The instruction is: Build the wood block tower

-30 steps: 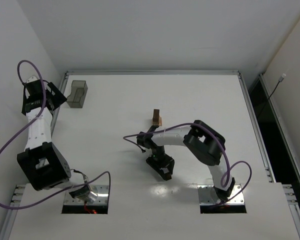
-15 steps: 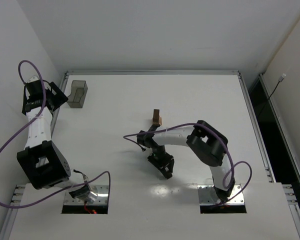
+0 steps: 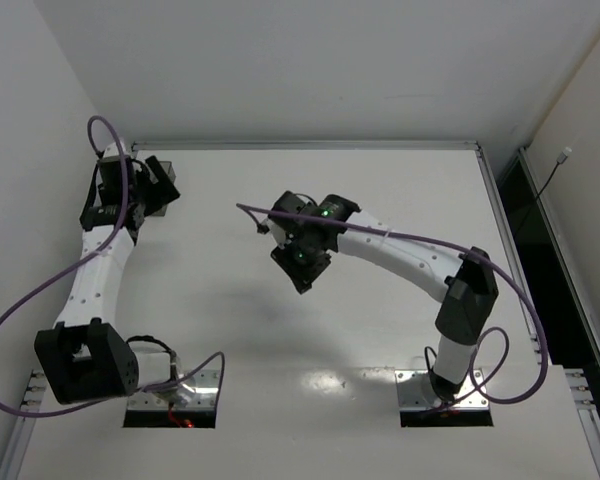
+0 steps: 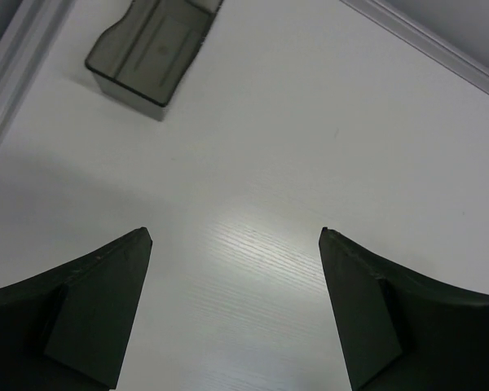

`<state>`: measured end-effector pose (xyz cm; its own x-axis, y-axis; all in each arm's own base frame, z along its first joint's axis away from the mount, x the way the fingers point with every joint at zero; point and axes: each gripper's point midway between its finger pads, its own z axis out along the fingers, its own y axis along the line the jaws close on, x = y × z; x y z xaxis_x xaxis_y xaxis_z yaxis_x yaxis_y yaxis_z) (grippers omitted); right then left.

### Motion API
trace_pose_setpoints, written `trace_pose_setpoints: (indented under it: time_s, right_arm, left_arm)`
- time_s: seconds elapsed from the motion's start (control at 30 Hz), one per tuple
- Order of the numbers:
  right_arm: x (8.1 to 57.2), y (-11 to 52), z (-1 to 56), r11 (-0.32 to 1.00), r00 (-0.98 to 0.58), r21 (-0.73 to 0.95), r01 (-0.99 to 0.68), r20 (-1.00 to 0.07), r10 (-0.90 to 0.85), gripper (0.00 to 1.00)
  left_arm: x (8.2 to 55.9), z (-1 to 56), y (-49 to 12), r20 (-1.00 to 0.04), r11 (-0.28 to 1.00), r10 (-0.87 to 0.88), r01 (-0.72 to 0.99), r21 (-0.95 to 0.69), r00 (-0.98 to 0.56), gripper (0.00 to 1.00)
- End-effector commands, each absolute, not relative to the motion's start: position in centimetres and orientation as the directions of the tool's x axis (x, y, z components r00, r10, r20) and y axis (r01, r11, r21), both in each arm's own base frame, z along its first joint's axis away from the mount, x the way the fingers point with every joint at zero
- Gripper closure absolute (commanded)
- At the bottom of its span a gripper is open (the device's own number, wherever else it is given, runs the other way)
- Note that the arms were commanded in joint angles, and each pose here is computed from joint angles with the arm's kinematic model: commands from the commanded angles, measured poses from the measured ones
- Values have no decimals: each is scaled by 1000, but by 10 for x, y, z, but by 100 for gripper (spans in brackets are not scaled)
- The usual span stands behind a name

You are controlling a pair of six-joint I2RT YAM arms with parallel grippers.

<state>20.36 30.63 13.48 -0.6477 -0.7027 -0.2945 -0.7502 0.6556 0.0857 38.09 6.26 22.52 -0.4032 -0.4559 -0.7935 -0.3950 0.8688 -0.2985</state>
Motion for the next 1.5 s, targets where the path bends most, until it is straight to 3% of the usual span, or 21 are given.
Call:
trace_pose_setpoints:
  time_s: [0.0,0.3,0.47,0.73,1.07,1.47]
  right_arm:
    - [228,302,177,623,-616,120,-773,-380,-690,100]
    - [312,264,228,687,-630,86,-722,-492,-601,100]
    - [355,239,220,751,-702,123,-649,-477,-529,100]
    - [375,229,192,808,-813,245,-536,-407,-416,100]
    - [374,262,163,783,-871,395,-479,-324,-369,100]
    - [402,274,137,845,-845,211,-491,-353,-403,100]
  left_arm:
    - [375,253,42,-834,879,-431,-368,-303,-343,19]
    - [358,261,17,-851,893,-407,-338,-296,-331,19]
    - [360,259,14,-856,900,-396,-324,-291,-332,19]
    - [366,251,8,-859,902,-397,-312,-299,-323,19]
    - [374,244,6,-869,923,-336,-311,-227,-364,19]
    - [364,237,5,-875,934,-295,-308,-179,-385,19]
